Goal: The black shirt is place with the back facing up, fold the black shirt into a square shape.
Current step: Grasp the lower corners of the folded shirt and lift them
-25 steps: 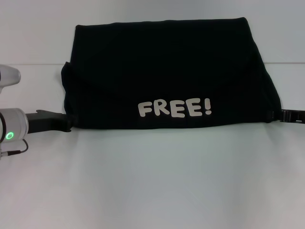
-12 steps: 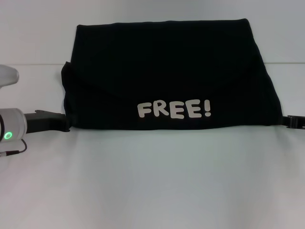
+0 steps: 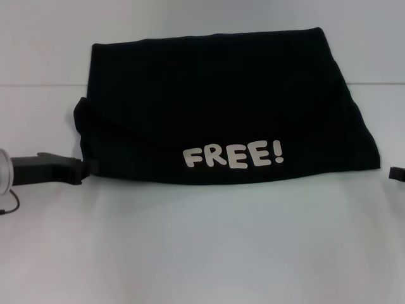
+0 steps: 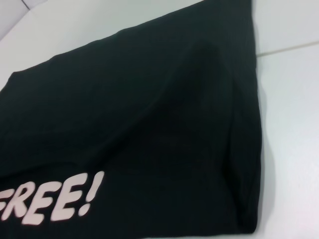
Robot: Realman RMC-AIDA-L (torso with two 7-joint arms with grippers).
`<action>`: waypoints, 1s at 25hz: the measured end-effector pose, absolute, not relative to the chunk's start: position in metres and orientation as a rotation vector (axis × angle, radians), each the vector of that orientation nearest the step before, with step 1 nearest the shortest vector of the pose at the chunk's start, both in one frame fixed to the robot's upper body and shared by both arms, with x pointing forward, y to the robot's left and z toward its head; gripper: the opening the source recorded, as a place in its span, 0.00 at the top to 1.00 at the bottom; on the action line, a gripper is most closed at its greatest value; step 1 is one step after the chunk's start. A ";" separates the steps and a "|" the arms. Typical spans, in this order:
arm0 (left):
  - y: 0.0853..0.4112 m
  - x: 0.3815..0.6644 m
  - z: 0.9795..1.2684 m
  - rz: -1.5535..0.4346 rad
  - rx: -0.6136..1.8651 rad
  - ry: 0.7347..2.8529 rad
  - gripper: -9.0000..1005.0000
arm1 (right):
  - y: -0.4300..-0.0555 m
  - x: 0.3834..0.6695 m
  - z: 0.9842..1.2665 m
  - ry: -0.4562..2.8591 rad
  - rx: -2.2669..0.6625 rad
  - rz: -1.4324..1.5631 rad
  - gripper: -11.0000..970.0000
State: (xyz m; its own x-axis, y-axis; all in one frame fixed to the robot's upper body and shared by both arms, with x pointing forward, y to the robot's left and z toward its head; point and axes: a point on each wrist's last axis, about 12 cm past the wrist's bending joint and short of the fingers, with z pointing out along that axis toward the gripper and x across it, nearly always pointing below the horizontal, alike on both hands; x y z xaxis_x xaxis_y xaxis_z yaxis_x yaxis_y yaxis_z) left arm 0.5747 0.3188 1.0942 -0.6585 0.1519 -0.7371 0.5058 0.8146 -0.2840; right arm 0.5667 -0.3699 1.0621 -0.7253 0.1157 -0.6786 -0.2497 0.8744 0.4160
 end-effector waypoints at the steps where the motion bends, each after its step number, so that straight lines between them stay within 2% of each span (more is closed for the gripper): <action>1: 0.320 0.572 1.095 -0.630 0.489 2.257 0.99 | -0.372 0.563 1.062 2.295 -0.100 0.646 0.95; 5: 0.322 0.568 1.095 -0.634 0.487 2.258 0.99 | -0.382 0.553 1.062 2.266 -0.089 0.662 0.94; 8: 0.320 0.569 1.094 -0.638 0.490 2.261 0.99 | -0.384 0.556 1.066 2.239 -0.076 0.655 0.93; 21: 0.317 0.574 1.096 -0.636 0.504 2.248 0.99 | -0.339 0.619 1.085 2.294 -0.147 0.533 0.88; 25: 0.316 0.576 1.096 -0.631 0.506 2.247 0.99 | -0.331 0.627 1.081 2.340 -0.154 0.484 0.73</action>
